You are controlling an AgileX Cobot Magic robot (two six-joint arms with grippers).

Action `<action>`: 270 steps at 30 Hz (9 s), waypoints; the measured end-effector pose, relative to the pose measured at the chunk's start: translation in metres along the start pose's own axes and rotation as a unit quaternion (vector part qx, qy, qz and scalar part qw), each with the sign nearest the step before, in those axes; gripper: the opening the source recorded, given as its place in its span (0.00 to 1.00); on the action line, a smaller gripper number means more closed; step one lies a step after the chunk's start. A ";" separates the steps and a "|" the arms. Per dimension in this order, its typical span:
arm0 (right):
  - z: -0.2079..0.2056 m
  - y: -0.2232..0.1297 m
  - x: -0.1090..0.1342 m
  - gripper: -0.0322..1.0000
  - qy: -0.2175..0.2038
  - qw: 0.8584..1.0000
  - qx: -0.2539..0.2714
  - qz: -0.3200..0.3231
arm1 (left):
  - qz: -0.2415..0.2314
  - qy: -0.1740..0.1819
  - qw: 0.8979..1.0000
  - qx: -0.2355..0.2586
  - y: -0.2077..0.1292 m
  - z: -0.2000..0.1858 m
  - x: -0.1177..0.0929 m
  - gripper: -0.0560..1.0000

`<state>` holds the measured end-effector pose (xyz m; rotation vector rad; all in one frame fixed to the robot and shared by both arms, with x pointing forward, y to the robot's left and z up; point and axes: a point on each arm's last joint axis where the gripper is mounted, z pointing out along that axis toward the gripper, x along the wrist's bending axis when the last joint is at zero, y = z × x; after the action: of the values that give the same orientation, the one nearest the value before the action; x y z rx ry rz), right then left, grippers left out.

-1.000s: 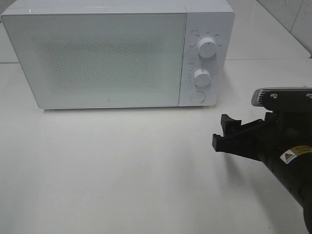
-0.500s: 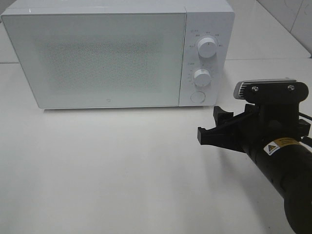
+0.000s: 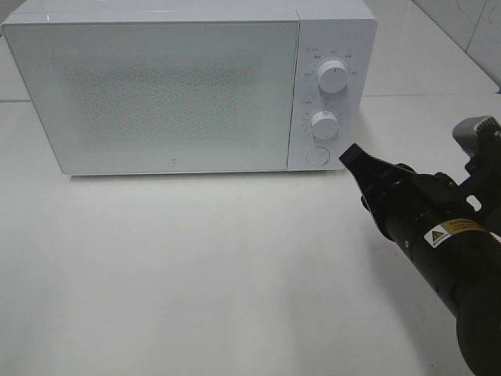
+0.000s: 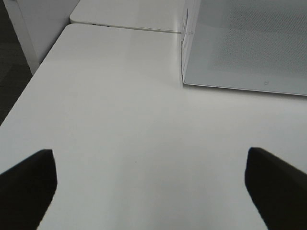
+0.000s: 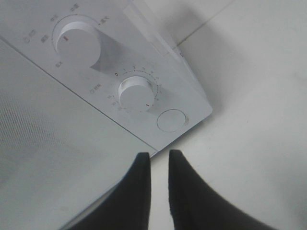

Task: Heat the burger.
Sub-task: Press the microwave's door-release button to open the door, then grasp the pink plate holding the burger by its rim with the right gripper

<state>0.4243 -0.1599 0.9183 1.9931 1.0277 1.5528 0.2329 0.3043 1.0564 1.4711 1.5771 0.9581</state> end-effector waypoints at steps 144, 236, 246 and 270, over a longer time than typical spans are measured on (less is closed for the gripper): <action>0.179 -0.032 -0.011 0.03 -0.056 0.901 -0.006 0.429 | 0.000 0.000 1.000 0.000 0.000 0.000 0.000 0.99; 0.051 0.066 0.088 0.13 0.237 0.416 0.458 -0.749 | 0.000 0.000 1.000 0.000 0.000 0.000 0.000 0.99; 0.053 0.057 0.105 0.46 0.230 0.317 0.365 -0.845 | 0.000 0.000 1.000 0.000 0.000 0.000 0.000 0.99; 0.098 0.014 0.150 0.97 0.226 0.304 0.261 -0.888 | 0.000 0.000 1.000 0.000 0.000 0.000 0.000 0.99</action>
<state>0.5372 -0.0440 0.9956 -0.4858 2.5076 0.1399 0.2329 0.3043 1.0564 1.4711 1.5771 0.9581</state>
